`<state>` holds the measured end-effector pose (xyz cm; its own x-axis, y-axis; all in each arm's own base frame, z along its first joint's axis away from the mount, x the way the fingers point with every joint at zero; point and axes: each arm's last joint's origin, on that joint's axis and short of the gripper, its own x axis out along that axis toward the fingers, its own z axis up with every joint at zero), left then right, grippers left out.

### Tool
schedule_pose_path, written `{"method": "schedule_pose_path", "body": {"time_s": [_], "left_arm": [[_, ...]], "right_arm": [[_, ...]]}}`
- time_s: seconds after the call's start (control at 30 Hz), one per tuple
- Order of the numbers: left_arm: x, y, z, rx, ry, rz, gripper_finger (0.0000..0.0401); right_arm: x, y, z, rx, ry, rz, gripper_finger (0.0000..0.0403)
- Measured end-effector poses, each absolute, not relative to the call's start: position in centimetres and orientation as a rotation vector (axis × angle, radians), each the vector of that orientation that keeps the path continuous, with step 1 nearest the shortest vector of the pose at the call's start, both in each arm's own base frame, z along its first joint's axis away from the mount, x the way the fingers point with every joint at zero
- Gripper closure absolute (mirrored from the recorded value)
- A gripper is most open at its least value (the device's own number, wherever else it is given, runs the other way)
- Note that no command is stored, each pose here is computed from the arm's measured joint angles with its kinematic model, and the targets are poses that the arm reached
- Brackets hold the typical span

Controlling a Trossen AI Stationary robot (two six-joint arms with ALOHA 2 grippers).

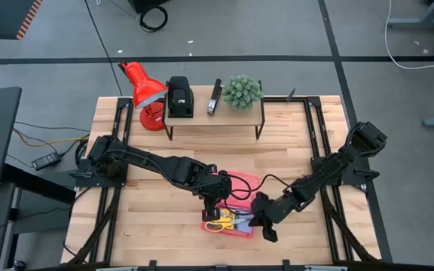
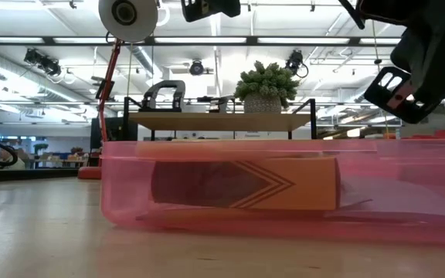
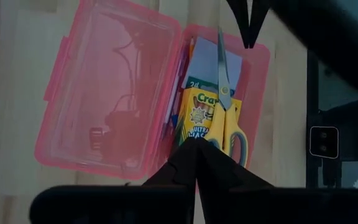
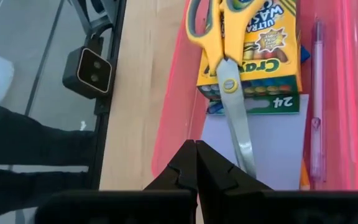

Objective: Pack school essentials
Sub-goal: Put the yellow scissors into the pink supply box

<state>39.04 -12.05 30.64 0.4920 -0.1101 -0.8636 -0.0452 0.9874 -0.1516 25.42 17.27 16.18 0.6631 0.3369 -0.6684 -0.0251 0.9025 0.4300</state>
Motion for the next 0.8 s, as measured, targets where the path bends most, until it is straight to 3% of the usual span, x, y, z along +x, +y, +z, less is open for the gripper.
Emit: {"method": "schedule_pose_path", "body": {"time_s": [0.4, 0.8], "left_arm": [[39.2, -11.7, 30.7, -0.173, 1.053, -0.029, 0.0395], [39.2, -11.7, 30.7, -0.177, 1.053, -0.023, 0.0384]], "right_arm": [[26.1, 17.5, 13.8, 0.419, 0.907, 0.247, 0.0396], [26.5, 16.6, 13.6, 0.399, 0.881, 0.144, 0.0396]]}}
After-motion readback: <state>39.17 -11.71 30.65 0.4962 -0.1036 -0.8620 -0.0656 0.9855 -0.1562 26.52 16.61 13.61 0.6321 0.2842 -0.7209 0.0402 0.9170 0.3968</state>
